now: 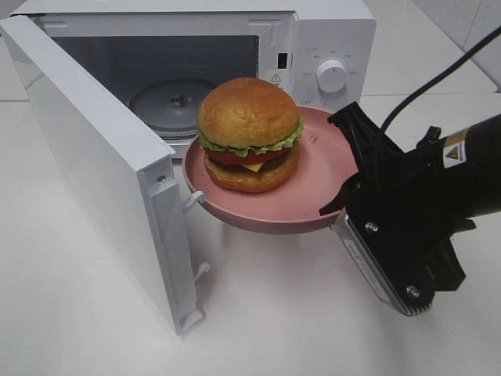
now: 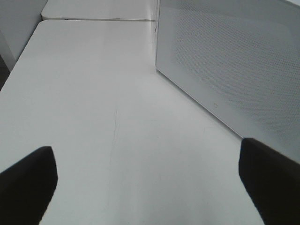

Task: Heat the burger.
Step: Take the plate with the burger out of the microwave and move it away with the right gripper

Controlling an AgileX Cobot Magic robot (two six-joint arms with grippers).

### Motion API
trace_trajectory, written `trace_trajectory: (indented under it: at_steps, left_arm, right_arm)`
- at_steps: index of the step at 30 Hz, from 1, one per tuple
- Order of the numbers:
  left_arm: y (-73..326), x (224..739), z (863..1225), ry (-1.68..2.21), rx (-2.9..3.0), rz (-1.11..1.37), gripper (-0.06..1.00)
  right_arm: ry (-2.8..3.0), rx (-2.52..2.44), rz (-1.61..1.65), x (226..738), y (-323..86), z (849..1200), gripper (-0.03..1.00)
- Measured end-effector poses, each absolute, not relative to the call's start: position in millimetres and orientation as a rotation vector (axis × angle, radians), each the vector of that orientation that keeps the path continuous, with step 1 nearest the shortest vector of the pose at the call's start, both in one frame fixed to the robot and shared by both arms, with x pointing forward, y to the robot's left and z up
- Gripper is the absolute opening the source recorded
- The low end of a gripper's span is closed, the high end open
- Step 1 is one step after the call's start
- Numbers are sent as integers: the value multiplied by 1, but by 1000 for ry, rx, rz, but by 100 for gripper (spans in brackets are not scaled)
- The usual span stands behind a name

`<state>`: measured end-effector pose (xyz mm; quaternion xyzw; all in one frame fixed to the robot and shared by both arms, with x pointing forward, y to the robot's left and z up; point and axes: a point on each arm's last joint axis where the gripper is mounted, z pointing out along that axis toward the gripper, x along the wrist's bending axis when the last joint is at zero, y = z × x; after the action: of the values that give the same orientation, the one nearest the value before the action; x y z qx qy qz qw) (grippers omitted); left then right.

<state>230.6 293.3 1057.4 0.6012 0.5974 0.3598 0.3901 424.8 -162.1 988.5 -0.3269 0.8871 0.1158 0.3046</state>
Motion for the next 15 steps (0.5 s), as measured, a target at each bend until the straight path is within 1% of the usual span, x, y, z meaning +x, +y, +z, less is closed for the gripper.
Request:
trace_trajectory:
  at_steps: [2,13,15]
  left_arm:
    - [293,231,1057,1518,1528,914,98]
    - [293,231,1057,1518,1528,914,98]
    - [293,231,1057,1518,1528,914,98]
  right_arm:
    - [2350,-841,316,414,-170,988,13]
    - [2350,-756,297,392,-189,991,13]
    - [2364,-734,264,383,-198,995,13]
